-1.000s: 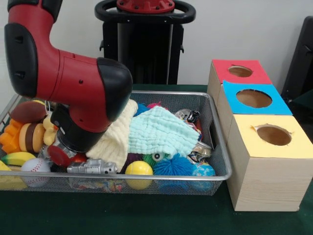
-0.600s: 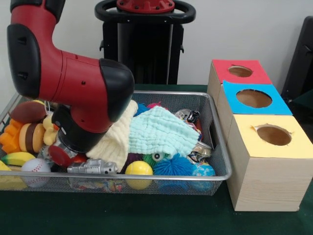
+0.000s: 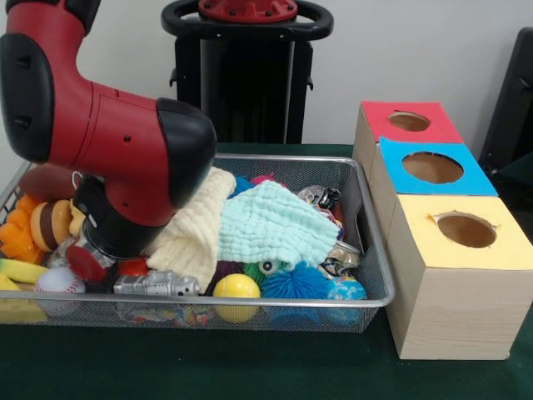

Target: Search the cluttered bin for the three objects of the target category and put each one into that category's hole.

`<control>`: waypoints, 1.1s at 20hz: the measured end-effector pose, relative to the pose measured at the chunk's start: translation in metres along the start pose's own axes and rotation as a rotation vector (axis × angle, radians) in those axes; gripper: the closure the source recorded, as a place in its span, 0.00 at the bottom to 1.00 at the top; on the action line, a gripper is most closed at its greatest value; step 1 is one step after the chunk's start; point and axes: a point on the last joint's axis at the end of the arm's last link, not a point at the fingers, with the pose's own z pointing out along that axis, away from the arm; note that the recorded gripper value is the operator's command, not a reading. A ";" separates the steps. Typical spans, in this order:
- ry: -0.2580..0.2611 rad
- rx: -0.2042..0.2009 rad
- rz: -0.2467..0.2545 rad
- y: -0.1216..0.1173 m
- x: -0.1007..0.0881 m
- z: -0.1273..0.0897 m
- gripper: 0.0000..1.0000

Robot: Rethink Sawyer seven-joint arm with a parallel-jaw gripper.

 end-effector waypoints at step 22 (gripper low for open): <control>-0.040 -0.205 0.160 -0.014 0.029 -0.032 1.00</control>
